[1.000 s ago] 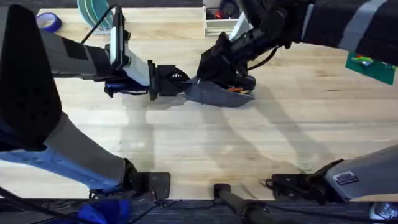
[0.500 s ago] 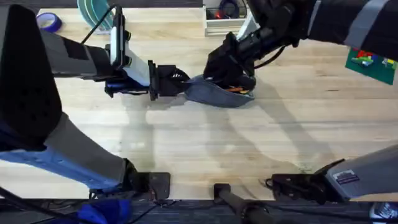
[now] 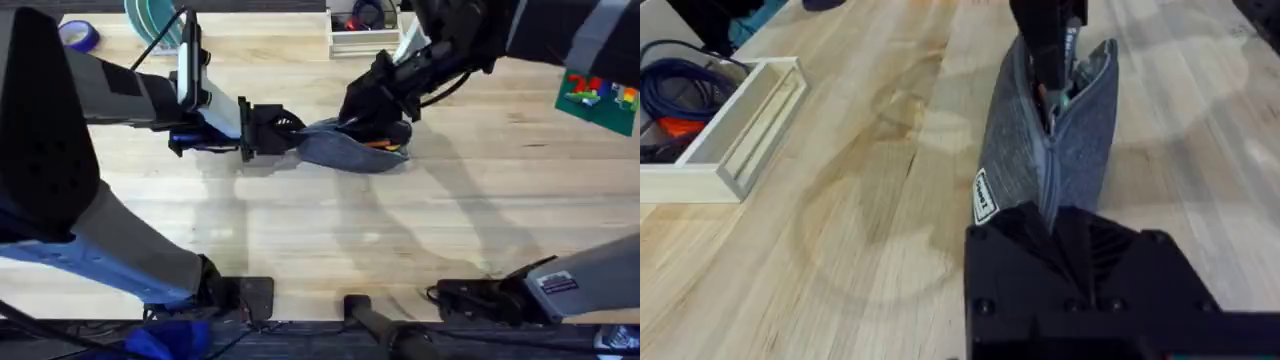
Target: Unzip the bag, pick up the pens from the table one at a time and place them inside, then zip the bag closed.
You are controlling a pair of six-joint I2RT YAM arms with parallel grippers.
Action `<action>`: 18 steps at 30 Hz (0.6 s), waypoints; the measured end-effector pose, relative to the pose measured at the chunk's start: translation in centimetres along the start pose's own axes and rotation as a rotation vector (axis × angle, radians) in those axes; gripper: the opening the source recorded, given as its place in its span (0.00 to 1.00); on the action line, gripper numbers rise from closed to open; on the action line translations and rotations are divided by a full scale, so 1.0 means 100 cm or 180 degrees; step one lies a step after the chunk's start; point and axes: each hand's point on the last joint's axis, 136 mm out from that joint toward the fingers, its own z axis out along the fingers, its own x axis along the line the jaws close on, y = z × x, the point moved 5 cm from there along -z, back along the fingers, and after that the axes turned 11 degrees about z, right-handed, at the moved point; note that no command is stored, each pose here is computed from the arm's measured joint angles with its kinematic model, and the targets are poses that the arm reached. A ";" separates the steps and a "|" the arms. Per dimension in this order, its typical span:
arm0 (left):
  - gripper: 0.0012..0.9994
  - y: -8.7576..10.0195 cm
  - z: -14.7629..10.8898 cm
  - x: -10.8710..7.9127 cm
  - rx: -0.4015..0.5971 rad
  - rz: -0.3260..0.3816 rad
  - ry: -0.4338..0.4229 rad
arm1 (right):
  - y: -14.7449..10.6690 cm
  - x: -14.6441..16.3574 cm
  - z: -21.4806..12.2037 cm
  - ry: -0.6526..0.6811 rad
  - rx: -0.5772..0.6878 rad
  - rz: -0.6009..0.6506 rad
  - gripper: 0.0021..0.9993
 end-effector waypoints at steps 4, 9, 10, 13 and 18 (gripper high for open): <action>0.04 0.000 0.000 0.000 0.0000 0.0001 0.0000 | 0.002 -0.004 -0.003 -0.0021 -0.0002 0.0018 0.03; 0.04 0.000 0.000 0.000 0.0000 0.0001 0.0000 | 0.005 -0.005 -0.005 -0.0018 -0.0018 0.0020 0.03; 0.04 0.000 0.000 0.000 0.0000 0.0001 0.0000 | 0.006 -0.006 -0.006 -0.0018 -0.0022 0.0019 0.03; 0.04 0.000 0.000 0.000 0.0000 0.0001 0.0000 | 0.007 -0.010 -0.008 -0.0051 -0.0011 0.0046 0.03; 0.04 0.000 0.000 0.000 0.0000 0.0001 0.0000 | 0.012 -0.021 -0.016 -0.0112 -0.0007 0.0118 0.03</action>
